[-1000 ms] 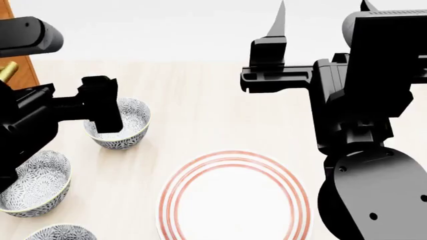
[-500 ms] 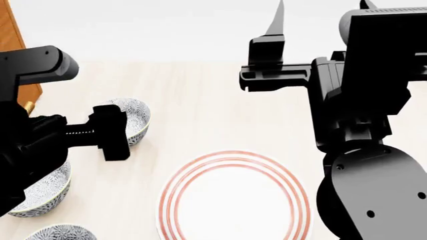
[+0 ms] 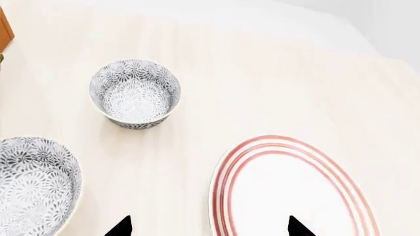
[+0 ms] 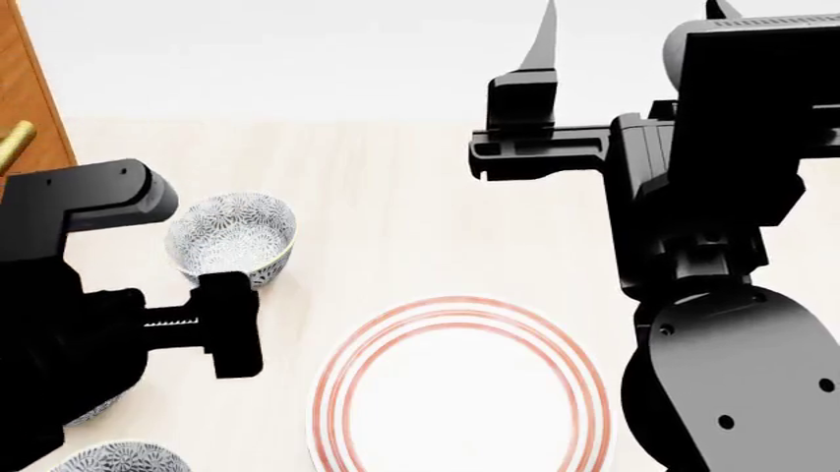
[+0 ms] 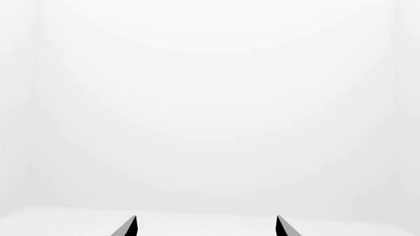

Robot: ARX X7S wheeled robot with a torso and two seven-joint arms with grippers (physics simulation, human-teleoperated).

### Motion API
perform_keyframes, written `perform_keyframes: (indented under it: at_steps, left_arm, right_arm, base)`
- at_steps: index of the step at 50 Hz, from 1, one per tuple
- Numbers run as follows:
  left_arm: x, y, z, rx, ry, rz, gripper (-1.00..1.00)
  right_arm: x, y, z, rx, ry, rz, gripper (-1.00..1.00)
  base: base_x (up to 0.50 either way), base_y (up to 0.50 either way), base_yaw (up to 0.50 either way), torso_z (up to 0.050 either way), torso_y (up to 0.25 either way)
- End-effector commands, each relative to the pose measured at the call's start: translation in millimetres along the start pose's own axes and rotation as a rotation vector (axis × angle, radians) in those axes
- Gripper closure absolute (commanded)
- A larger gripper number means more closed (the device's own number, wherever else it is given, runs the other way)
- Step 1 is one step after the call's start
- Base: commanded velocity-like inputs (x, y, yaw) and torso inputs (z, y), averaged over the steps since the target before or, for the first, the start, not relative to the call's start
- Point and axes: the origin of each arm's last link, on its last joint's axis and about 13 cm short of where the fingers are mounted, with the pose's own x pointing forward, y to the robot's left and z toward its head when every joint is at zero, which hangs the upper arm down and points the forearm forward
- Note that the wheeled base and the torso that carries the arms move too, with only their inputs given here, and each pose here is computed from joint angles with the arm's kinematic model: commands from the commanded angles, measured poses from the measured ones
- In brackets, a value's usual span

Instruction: Put the bowl at the front on the plate.

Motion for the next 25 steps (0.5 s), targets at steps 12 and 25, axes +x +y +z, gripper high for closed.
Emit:
perform_keyframes:
  at_steps: [12, 25]
  left_arm:
    - [3, 3.9, -19, 0.011, 0.096, 0.030, -1.00]
    - [4, 5.3, -32, 0.019, 0.161, 0.039, -1.00]
  right_arm:
    - [-1, -0.2, -1, -0.006, -0.004, -0.001, -1.00]
    - [0, -0.5, -2, -0.012, 0.000, -0.002, -1.00]
  base:
    - [0.00, 0.00, 0.00, 0.000, 0.000]
    - [0.00, 0.00, 0.00, 0.000, 0.000]
